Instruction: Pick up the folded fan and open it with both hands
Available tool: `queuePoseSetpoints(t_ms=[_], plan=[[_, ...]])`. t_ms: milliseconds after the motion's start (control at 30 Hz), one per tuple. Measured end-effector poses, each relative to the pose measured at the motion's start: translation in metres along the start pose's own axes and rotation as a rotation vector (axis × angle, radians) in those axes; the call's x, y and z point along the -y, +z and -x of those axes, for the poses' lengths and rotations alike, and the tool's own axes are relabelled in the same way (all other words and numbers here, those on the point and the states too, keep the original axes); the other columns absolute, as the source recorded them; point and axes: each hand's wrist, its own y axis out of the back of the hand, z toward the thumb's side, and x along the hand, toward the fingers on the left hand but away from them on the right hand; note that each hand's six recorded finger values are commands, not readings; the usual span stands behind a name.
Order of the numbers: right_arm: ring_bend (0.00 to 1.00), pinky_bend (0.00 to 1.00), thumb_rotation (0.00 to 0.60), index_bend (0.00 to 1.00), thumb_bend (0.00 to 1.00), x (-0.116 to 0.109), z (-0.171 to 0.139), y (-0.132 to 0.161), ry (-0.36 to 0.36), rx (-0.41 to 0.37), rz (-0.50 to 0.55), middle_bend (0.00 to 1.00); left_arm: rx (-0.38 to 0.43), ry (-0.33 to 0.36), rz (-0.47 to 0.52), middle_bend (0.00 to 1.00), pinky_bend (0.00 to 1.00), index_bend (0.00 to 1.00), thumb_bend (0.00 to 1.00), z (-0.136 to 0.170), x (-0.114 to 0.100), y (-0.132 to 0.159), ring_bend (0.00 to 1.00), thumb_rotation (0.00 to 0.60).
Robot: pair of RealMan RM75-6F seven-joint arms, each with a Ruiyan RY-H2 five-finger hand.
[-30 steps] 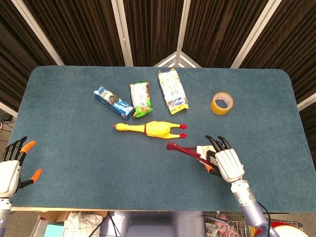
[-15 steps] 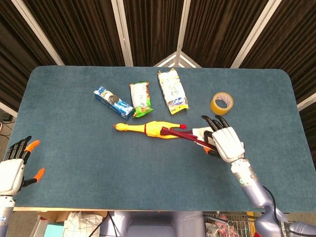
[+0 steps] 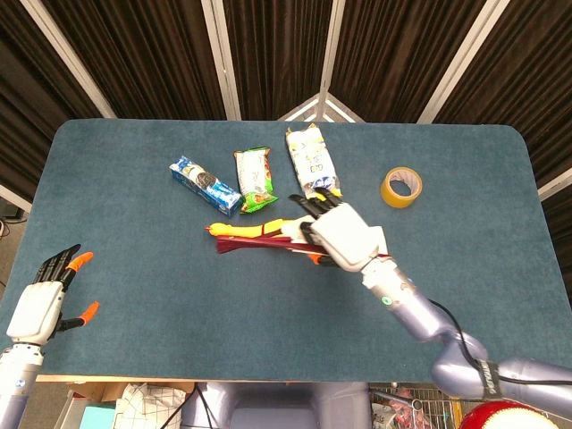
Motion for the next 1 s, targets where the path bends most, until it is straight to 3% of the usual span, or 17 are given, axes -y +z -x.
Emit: queuePoseSetpoints(t_ms=[167,500,767,1000], plan=[[0.25,0.15,0.600,0.83,0.43,-0.001,0.025,0.040,-0.010,-0.086,0.039,0.17,0.027,-0.009,0.047,0.00,0.00,0.15,0.40,-0.008,0.005,0.005,0.00,0.600],[0.25,0.15,0.600,0.83,0.43,0.000,0.029,0.084,-0.009,-0.181,0.109,0.17,0.106,0.008,0.233,0.00,0.00,0.15,0.36,-0.021,0.002,0.022,0.00,0.600],[0.25,0.15,0.600,0.84,0.43,0.002,0.027,0.107,-0.006,-0.227,0.168,0.17,0.189,-0.061,0.303,0.00,0.00,0.15,0.33,-0.037,-0.016,0.044,0.00,0.600],[0.25,0.15,0.600,0.84,0.43,-0.001,0.024,0.120,-0.022,-0.258,0.197,0.17,0.216,-0.140,0.317,0.00,0.00,0.15,0.32,-0.047,-0.006,0.060,0.00,0.600]])
